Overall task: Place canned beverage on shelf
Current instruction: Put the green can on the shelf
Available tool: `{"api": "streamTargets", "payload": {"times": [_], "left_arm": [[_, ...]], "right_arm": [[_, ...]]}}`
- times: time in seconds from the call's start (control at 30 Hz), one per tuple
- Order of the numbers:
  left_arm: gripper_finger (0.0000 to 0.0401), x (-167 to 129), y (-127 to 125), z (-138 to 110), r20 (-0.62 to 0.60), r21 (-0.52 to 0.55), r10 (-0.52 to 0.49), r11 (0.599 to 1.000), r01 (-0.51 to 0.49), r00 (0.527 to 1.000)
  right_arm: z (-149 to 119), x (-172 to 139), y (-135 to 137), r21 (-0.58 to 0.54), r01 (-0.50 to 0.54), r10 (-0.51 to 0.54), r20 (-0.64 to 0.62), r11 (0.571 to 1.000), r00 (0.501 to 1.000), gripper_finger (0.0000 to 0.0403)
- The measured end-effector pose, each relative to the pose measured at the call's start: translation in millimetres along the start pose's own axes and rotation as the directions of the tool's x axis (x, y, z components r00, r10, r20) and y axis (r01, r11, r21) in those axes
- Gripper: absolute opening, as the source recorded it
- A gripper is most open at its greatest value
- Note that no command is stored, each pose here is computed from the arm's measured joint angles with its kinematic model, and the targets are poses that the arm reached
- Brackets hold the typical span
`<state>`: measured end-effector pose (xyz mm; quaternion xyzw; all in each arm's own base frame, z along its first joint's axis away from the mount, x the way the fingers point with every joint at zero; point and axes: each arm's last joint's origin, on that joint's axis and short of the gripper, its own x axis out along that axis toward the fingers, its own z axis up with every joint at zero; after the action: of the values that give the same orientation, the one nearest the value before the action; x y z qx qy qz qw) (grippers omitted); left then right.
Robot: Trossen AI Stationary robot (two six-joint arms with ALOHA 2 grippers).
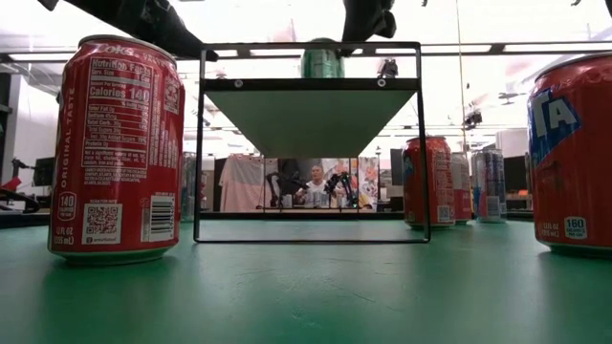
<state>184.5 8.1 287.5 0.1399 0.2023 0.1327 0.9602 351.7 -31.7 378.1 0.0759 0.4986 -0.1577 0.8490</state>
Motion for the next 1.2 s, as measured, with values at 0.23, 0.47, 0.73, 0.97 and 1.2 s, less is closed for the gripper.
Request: {"api": "streamTargets", "payload": {"times": [0.23,0.47,0.73,0.97,1.2], "left_arm": [[0.0,0.0,0.0,0.0,0.0,0.0,0.0,1.0,0.0,1.0],[0.0,0.0,-0.1,-0.2,-0.002,0.001,0.0,1.0,0.0,1.0],[0.0,0.7,-0.6,-1.5,-0.016,0.006,-0.004,1.0,0.004,1.0],[0.0,0.8,-0.5,-1.5,-0.016,0.006,-0.003,1.0,0.003,1.0],[0.0,0.8,-0.5,-1.6,-0.017,0.006,-0.003,1.0,0.003,1.0]], "right_arm": [[-3.5,14.8,-9.6,-0.004,0.131,-0.131,-0.015,0.991,0.991,0.0009],[-6.0,23.2,-9.1,0.0,0.138,-0.138,-0.026,0.99,0.99,0.0009],[-5.8,30.9,-7.3,0.051,0.12,-0.12,-0.01,0.991,0.993,0.0009],[5.0,33.8,-5.5,0.009,0.122,-0.123,0.107,0.992,0.987,0.0009],[7.4,33.3,-6.9,0.004,0.181,-0.18,0.138,0.983,0.974,0.0009]]}}
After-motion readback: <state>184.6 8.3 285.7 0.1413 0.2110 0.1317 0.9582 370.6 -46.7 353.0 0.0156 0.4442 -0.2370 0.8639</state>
